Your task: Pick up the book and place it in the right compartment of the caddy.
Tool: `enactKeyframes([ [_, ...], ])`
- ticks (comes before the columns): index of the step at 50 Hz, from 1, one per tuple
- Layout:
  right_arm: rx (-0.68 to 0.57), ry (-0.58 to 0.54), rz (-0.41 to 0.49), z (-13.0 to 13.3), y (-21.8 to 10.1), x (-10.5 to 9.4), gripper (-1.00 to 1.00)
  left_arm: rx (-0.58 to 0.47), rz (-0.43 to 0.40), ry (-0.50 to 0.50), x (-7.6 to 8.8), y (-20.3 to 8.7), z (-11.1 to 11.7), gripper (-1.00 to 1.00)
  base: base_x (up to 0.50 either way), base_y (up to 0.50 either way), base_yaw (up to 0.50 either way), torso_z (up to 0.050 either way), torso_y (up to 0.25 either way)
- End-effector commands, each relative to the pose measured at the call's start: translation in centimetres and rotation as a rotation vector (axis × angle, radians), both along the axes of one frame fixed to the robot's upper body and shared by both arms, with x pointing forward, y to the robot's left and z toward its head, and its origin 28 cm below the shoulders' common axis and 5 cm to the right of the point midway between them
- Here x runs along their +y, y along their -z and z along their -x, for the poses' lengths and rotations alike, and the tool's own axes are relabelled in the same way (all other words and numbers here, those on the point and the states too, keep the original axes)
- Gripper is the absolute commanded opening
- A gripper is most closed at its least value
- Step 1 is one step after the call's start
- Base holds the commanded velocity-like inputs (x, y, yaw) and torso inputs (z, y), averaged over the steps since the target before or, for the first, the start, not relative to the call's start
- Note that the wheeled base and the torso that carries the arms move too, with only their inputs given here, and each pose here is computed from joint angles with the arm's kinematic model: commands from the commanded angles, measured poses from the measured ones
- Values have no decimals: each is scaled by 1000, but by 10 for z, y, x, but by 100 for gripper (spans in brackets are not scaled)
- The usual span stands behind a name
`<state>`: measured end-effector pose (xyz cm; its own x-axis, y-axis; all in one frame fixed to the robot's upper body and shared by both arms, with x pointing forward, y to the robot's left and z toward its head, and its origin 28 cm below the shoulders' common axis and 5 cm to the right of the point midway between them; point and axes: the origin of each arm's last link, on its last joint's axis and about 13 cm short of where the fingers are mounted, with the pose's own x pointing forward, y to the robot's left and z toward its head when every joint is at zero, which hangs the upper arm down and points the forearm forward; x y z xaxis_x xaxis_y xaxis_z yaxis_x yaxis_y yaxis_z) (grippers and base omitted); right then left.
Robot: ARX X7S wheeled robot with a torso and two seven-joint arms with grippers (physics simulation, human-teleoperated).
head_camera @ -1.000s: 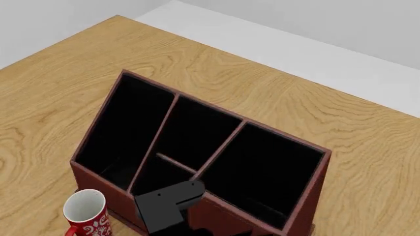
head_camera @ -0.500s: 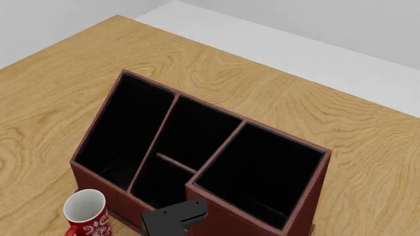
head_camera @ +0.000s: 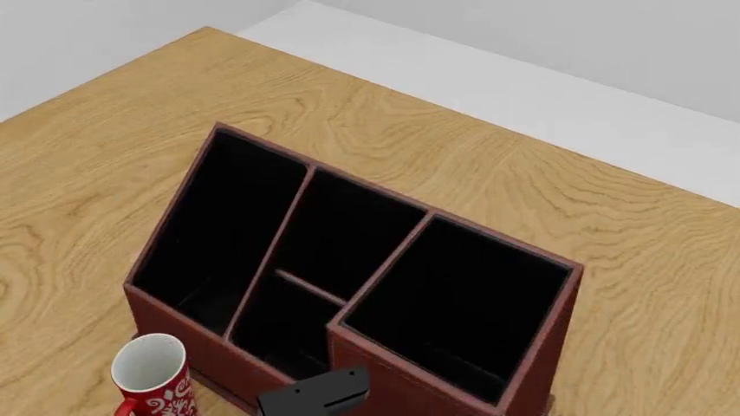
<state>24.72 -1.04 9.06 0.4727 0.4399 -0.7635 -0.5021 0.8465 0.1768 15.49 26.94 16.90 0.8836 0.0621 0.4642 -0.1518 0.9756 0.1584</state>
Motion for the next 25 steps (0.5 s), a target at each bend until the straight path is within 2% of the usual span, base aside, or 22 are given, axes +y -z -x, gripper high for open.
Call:
enactKeyframes([
  [1, 30, 5, 4, 1, 4, 3, -100, -1, 1, -2, 0, 0, 0, 100, 6, 8, 5, 0, 0],
  [15, -105, -17, 71, 20, -28, 3, -100, -3, 0, 0, 0, -1, 1, 100, 0, 1, 1, 0, 0],
  [25, -213, -44, 61, 33, -59, 7, -100, -3, 0, 1, 0, 0, 0, 100, 0, 0, 0, 0, 0],
])
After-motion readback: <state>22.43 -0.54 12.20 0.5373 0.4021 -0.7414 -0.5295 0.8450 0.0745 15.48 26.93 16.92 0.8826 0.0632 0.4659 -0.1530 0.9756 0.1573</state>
